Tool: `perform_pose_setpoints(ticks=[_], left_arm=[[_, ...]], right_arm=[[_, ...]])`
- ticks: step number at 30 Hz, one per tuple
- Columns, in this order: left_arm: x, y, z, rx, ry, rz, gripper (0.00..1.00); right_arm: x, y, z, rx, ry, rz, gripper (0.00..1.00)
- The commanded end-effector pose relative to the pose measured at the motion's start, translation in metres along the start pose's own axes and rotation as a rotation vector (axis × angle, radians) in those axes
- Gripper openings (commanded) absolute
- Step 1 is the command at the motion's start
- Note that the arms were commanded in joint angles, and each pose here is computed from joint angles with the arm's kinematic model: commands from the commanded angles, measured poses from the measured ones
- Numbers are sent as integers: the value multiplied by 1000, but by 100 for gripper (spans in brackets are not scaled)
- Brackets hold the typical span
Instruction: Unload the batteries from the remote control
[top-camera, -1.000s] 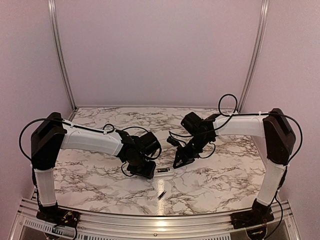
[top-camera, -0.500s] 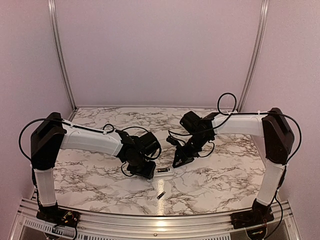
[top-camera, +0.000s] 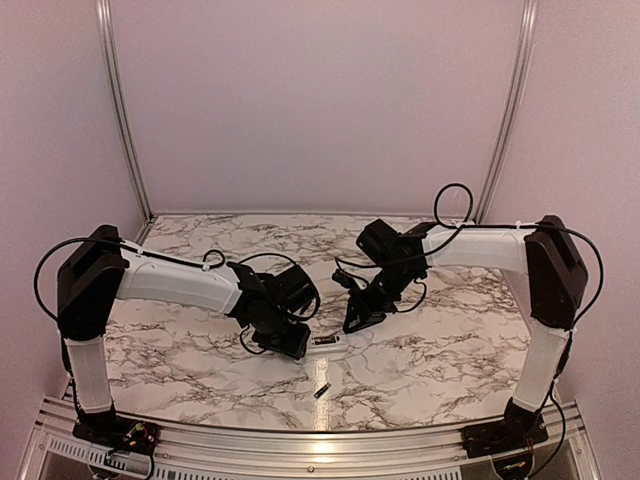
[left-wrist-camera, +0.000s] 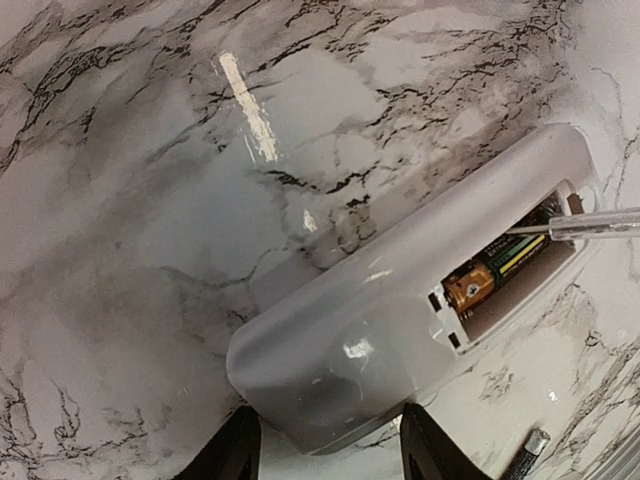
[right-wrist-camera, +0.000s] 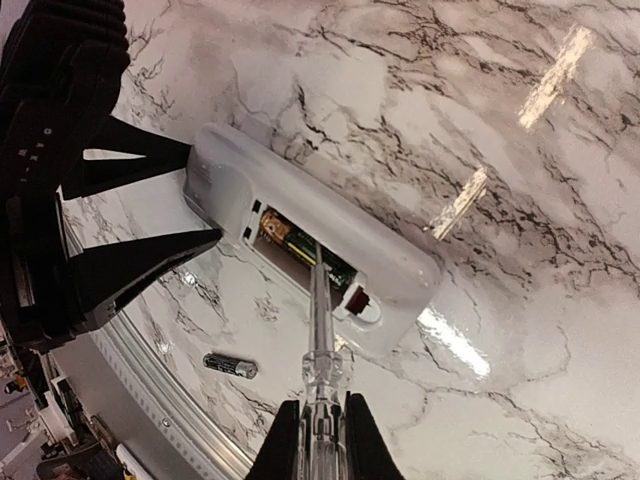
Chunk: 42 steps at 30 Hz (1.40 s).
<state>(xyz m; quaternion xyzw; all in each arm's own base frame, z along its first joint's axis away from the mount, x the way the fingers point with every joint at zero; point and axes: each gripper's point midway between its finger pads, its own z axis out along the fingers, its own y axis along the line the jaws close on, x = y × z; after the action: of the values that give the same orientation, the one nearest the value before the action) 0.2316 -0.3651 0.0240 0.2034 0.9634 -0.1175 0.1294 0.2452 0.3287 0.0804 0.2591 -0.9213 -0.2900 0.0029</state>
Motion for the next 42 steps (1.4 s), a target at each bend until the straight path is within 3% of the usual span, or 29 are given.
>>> perform_pose_setpoints(ticks=[1,7,17,19,28,33,35,38,42], left_arm=[[-3,3,-10,-21,-30,22,51],[-20,-2,-25,-21,-83,28,57],[-51,-3,-76,-32,-241,83,89],[-57,0,-93,-41,-297,123,91],[-70,-7,-197,62,-743,442,91],[-51,-33,-240,131,-963,851,86],[-53,-38,-245,104,-996,947,84],[-54,-52,-240,117,-942,1065,80],[-61,-67,-235,140,-927,1116,73]], right_arm=[[-18,19,-15,2,-62,-41,0],[-24,29,-31,-3,-82,-56,0],[-27,40,-55,14,-127,-85,0],[-31,46,-65,7,-158,-96,0],[-45,89,-116,-100,-331,-141,0],[-40,124,-139,-222,-364,-147,0],[-35,139,-143,-262,-368,-167,0],[-27,160,-145,-311,-359,-202,0],[-20,180,-148,-338,-346,-238,0]])
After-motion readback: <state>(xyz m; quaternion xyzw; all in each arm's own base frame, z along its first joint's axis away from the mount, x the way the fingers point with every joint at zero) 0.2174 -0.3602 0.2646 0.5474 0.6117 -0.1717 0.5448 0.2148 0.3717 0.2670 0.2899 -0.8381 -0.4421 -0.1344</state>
